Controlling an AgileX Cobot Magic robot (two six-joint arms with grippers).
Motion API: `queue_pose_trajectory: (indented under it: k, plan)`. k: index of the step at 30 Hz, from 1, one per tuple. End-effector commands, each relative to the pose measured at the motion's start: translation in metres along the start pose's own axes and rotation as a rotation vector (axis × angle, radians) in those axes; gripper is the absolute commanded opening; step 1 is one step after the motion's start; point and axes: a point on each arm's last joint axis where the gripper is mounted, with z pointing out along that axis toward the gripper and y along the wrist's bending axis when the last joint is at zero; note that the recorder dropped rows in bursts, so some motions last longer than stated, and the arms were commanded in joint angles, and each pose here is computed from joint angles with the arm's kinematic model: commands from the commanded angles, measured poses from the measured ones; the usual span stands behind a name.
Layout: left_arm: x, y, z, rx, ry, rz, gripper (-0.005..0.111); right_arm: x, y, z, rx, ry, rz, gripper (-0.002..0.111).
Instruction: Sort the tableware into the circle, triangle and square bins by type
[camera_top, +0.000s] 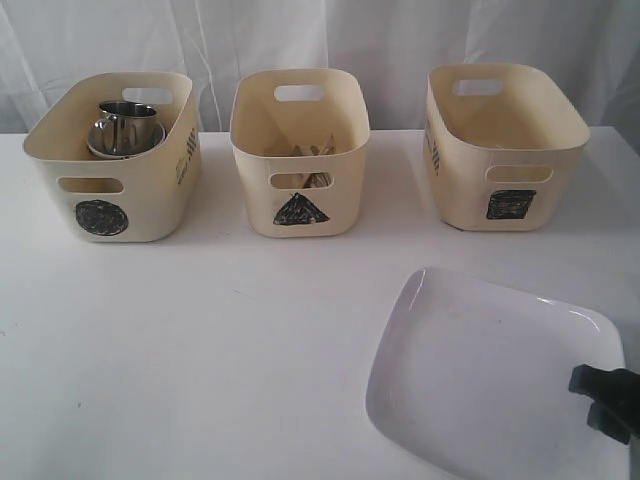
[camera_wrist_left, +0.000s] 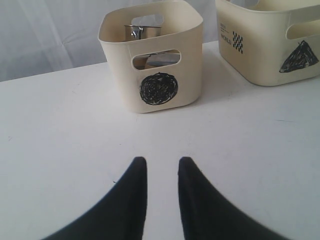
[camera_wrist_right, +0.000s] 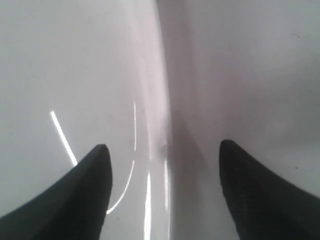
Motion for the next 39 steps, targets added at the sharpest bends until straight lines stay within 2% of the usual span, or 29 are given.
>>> queue_pose_trajectory:
  k: [1, 15, 18, 30, 34, 39]
  plan:
    - [0.0, 0.0, 0.0, 0.0, -0.005, -0.011, 0.028, -0.002, 0.0, 0.006, 0.001, 0.002, -0.002, 0.059]
    - [0.0, 0.0, 0.0, 0.0, -0.005, -0.011, 0.028, -0.002, 0.0, 0.018, 0.013, 0.027, 0.012, 0.059]
    - [0.0, 0.0, 0.0, 0.0, -0.005, -0.011, 0.028, 0.001, 0.006, 0.018, -0.007, 0.036, 0.032, 0.055]
    - [0.0, 0.0, 0.0, 0.0, -0.005, -0.011, 0.028, 0.005, 0.02, 0.018, -0.06, 0.028, 0.055, 0.055]
    - [0.0, 0.0, 0.0, 0.0, -0.005, -0.011, 0.028, 0.006, 0.022, 0.018, -0.062, 0.034, 0.047, 0.039]
    - [0.0, 0.0, 0.0, 0.0, -0.005, -0.011, 0.028, 0.007, 0.021, 0.02, -0.054, 0.046, 0.047, 0.003]
